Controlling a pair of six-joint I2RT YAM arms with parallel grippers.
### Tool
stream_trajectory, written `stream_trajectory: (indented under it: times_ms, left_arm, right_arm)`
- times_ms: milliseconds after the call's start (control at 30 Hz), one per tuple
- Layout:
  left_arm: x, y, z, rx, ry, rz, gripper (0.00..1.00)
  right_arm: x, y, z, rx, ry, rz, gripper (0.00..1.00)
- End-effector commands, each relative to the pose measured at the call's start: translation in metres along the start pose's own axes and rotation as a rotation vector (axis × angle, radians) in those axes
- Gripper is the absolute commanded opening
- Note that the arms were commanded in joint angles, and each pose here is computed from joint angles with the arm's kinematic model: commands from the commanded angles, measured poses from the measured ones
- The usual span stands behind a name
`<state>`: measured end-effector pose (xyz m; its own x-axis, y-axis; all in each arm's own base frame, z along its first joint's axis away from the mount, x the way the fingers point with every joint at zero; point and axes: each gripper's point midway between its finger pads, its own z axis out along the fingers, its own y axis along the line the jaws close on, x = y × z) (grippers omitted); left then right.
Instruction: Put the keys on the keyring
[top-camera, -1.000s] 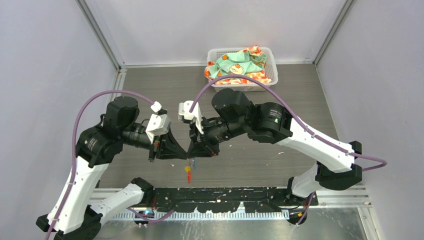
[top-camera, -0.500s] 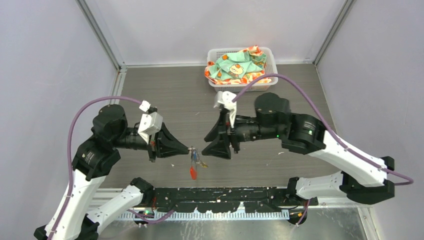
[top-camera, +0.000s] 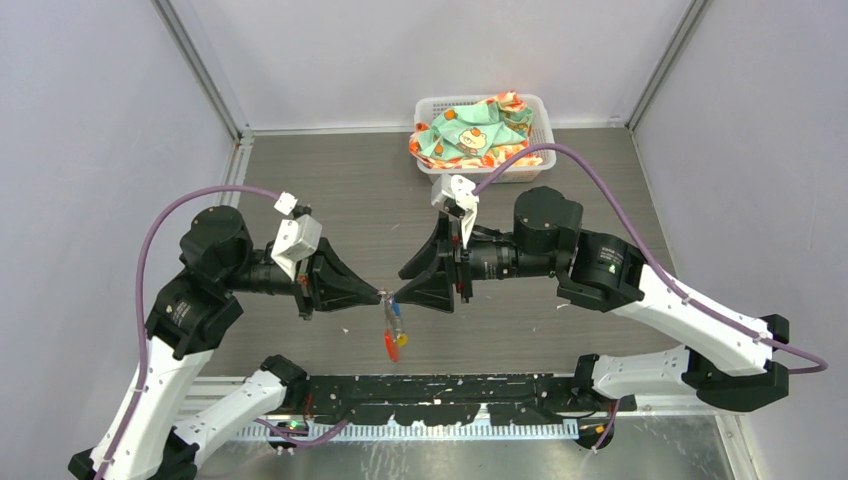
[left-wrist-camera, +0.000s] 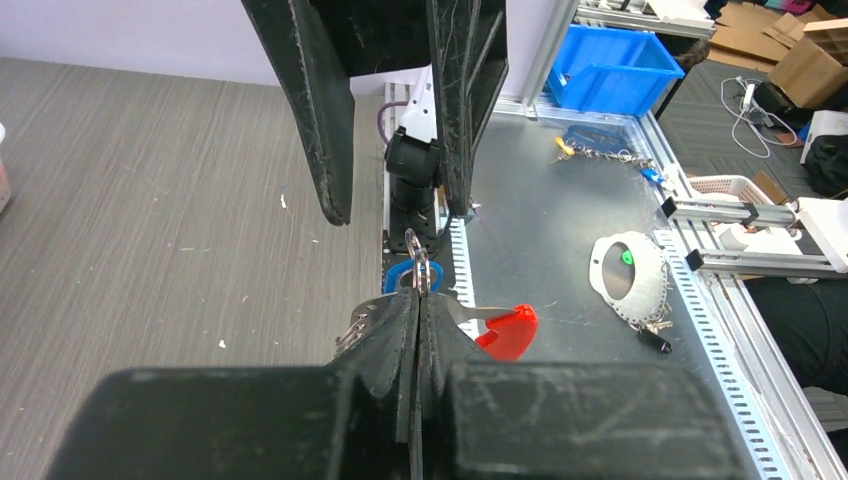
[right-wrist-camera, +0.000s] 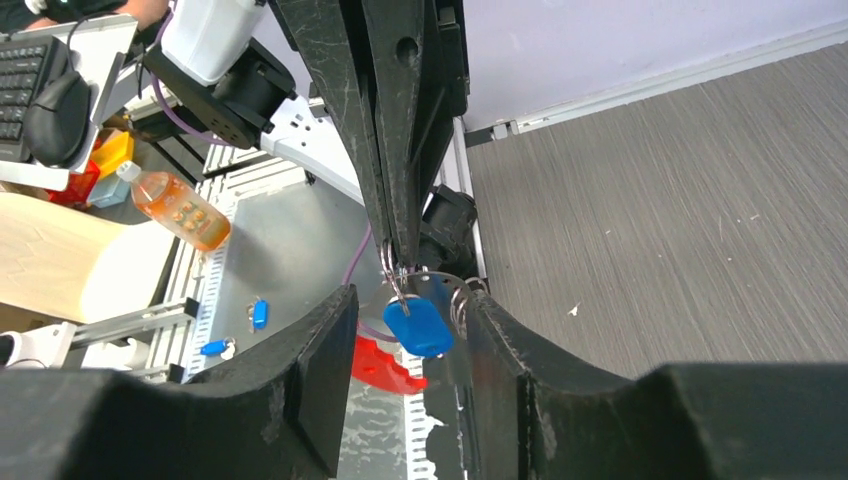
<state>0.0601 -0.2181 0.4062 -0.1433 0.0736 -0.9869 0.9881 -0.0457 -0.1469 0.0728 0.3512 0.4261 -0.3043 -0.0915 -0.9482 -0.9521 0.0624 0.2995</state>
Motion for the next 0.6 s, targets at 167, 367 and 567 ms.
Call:
stream_trajectory:
  times_ms: [167,367,567]
  left_arm:
    - [-0.0154,-0.0089,-0.0028,0.017,-0.040,0.057,0.00]
    - [-0.0177,-0.0070,-0.0035,-0.003,-0.049,0.065,0.00]
    - [-0.0196,-0.0055,-0.0032,-0.010,-0.054,0.067,0.00]
  right_arm:
    - [-0.0138,0.0127,0.0060,-0.090,-0.053,-0.009,0.32]
    - [-0.0075,0.0135,0.0052,-0.100,-0.038,0.005,0.21]
    - [-0.0046,0.0149,0.0071,-0.114,-0.037,0.016,0.20]
